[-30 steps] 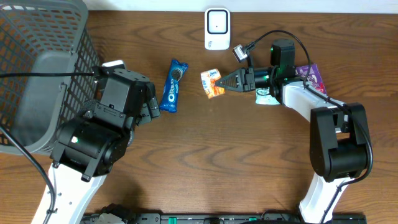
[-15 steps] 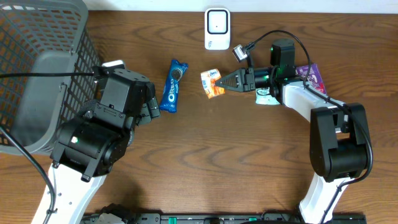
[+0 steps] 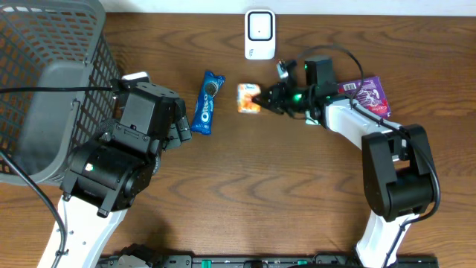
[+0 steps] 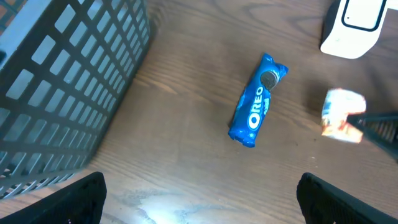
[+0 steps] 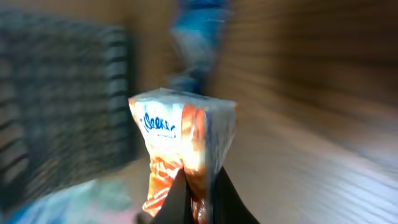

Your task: Scan the item barcode

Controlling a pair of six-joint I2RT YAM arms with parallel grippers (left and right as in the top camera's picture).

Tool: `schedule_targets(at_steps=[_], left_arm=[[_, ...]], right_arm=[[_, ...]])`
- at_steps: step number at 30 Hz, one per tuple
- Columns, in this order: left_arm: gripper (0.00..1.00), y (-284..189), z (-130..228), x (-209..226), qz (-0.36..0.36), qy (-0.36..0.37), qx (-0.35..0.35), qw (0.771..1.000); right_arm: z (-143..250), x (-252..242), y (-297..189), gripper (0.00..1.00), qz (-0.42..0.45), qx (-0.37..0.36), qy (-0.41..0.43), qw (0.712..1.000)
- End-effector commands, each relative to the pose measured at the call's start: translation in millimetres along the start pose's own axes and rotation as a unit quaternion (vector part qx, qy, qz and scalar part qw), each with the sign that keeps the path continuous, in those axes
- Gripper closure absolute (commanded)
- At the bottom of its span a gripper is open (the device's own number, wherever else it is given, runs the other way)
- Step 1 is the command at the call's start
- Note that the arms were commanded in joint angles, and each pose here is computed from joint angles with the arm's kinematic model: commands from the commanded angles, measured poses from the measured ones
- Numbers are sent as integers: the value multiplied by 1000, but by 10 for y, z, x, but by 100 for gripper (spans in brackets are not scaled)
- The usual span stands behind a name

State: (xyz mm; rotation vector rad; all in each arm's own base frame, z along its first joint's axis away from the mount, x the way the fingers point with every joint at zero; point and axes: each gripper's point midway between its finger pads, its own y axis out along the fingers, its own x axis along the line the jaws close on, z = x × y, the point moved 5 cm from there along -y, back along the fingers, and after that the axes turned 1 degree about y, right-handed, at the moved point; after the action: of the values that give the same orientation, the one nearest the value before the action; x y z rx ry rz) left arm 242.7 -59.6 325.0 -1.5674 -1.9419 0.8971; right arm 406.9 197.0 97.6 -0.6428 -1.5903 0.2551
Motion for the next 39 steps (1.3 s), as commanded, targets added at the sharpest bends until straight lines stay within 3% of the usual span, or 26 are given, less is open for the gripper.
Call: schedule_targets(at_steps=[1,7,12,15,22,30,35,39], left_arm=[[2,-10,-23,25,-5,2,-5,1000],[2,-10,-23,25,-5,2,-5,1000],[2,-10,-23,25,-5,2,-5,1000],[2,-10,-23,25,-5,2,-5,1000],[2,-10,-23,25,-5,2,-5,1000],[2,-10,-23,25,-5,2,-5,1000],[2,-10,-23,25,-5,2,-5,1000],[2,-10,-23,25,-5,2,-5,1000]], right_arm=[[-220,-313,-230,99,173,-105,-29,979],[-130,-759,-474,99,326,-98,-39,939],[-199,-862,-608,98,340,-107,-33,934],[-212,-879,-632,87,341,-108,-33,933],[-249,-712,-638,64,322,-85,-53,941],[-404,-97,-713,62,260,-68,-84,960],[-379,337,-562,40,148,-42,-110,982],[-285,494,-369,29,131,-34,-140,981]])
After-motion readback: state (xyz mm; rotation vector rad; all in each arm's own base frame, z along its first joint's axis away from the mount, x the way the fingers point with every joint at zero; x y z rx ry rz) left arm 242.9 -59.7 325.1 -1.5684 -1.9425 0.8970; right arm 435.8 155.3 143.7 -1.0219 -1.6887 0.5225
